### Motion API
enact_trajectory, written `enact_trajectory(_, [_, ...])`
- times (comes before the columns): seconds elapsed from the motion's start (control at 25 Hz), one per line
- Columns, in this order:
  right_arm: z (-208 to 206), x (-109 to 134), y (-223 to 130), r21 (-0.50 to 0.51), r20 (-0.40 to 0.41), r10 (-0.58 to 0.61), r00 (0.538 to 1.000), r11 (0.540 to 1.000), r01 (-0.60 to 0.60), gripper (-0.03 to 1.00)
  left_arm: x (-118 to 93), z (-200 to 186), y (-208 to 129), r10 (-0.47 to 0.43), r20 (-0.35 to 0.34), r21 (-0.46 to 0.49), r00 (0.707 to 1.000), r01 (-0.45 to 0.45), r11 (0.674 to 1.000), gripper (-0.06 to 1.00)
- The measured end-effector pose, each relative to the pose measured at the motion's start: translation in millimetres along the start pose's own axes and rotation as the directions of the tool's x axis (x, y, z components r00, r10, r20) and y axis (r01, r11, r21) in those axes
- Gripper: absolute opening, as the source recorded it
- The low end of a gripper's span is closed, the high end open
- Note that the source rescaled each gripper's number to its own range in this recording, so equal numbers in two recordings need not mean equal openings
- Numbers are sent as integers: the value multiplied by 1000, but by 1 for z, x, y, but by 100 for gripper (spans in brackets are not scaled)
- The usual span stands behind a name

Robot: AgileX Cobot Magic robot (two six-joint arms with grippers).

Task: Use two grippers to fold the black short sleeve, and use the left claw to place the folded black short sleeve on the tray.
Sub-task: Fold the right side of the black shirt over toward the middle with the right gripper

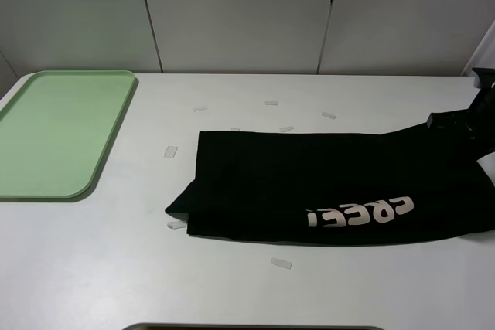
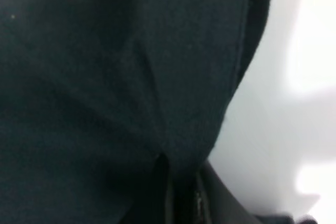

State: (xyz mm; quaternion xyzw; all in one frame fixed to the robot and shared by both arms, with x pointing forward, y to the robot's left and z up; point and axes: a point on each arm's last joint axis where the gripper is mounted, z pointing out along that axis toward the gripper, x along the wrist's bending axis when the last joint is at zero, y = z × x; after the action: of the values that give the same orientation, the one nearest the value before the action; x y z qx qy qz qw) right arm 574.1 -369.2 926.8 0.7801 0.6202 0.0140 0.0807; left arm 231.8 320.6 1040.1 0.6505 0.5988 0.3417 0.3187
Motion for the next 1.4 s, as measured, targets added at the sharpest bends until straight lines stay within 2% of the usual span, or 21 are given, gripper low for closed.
enact_trajectory(0.16, [-20, 4, 14, -9, 33, -29, 999, 1000, 30, 0, 0, 0, 0, 0, 0, 0, 1000, 0, 1000, 87])
enact_trajectory(0.36, [-49, 22, 21, -44, 34, -71, 997, 996, 73, 0, 0, 0, 0, 0, 0, 0, 1000, 0, 1000, 87])
enact_trajectory(0.68, [-56, 58, 10, 23, 19, -113, 993, 993, 113, 0, 0, 0, 0, 0, 0, 0, 1000, 0, 1000, 87])
enact_trajectory(0.92, [-60, 87, -2, 78, -43, -95, 994, 992, 99, 0, 0, 0, 0, 0, 0, 0, 1000, 0, 1000, 87])
enact_trajectory(1.08, [-63, 113, -11, 94, -119, -99, 988, 989, 110, 0, 0, 0, 0, 0, 0, 0, 1000, 0, 1000, 87])
enact_trajectory(1.24, [-67, 139, -19, 93, -199, -107, 974, 987, 128, 0, 0, 0, 0, 0, 0, 0, 1000, 0, 1000, 87])
enact_trajectory(1.4, [-71, 164, -25, 40, -262, -134, 956, 988, 150, 0, 0, 0, 0, 0, 0, 0, 1000, 0, 1000, 87])
